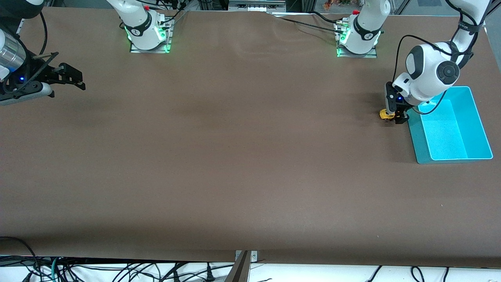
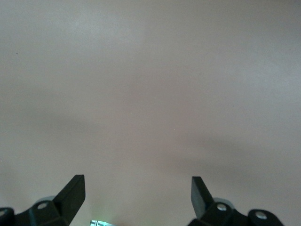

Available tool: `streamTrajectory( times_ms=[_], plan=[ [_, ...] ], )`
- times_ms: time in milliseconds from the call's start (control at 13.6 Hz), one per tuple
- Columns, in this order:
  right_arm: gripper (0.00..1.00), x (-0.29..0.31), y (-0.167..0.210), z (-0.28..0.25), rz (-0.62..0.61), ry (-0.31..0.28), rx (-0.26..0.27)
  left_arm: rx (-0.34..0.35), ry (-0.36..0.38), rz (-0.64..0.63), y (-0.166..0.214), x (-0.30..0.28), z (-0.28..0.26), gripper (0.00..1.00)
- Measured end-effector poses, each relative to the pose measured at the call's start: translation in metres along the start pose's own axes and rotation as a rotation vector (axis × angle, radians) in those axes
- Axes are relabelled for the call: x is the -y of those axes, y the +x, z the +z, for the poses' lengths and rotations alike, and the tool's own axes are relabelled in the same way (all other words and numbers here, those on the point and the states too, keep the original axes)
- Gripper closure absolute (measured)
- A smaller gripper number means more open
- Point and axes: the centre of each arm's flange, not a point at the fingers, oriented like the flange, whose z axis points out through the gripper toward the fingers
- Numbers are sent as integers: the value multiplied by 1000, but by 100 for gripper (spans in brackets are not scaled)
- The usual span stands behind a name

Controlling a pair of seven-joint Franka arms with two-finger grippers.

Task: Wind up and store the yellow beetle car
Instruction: 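Lift the car with the left gripper over the blue bin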

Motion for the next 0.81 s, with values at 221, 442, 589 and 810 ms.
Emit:
streamTrajectory(
  times_ms=[221, 442, 589, 810],
  plan=[
    [0, 0, 0, 2, 0, 1, 3, -2, 31, -19, -7, -16, 11, 0],
    [0, 0, 0, 3, 0, 1, 5, -3, 29, -27, -10, -20, 15, 0],
    [0, 0, 0, 4, 0, 2, 7, -3, 28, -30, -11, -21, 15, 7],
    [0, 0, 0, 4, 0, 2, 7, -2, 42, -50, -19, -21, 13, 40]
  ],
)
